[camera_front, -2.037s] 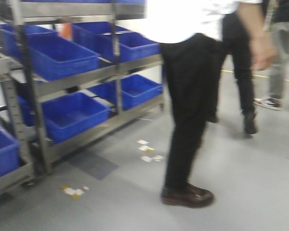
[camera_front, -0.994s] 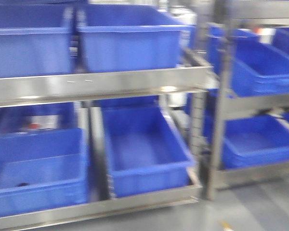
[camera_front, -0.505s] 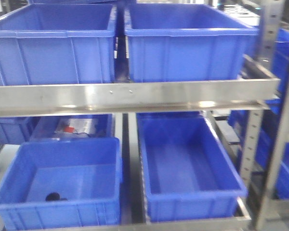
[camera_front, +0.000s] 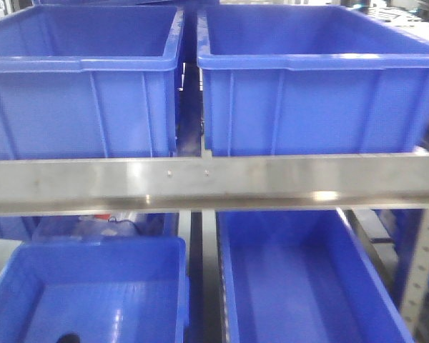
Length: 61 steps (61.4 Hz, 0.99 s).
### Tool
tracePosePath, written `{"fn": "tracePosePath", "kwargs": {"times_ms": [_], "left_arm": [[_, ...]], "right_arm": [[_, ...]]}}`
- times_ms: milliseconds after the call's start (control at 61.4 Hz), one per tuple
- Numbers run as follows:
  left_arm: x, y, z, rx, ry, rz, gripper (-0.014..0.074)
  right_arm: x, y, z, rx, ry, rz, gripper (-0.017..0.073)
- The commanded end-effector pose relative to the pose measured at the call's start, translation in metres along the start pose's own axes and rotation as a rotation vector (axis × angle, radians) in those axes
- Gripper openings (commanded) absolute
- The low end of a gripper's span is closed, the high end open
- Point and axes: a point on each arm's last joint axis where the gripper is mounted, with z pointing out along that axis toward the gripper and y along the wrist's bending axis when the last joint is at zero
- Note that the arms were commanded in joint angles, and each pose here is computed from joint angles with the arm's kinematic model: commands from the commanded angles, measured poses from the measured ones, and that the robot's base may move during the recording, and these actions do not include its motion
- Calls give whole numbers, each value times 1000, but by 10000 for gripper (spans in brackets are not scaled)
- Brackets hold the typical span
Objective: Sort and place red and blue blocks on shelf
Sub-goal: 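Drive the base to the shelf of blue bins holding both cubes, then lower both held cubes into the two adjacent blue bins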
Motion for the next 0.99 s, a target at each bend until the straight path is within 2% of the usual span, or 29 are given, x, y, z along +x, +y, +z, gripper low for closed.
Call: {"fn": "tracePosePath", "kwargs": {"times_ms": [0, 978], "left_arm": [[-17, -1, -1, 12, -111, -3, 206], [-17, -1, -1, 12, -111, -3, 206]], "right_arm": [[-17, 1, -2, -4, -111, -20, 50], [-17, 1, -2, -4, -111, -20, 50]]}}
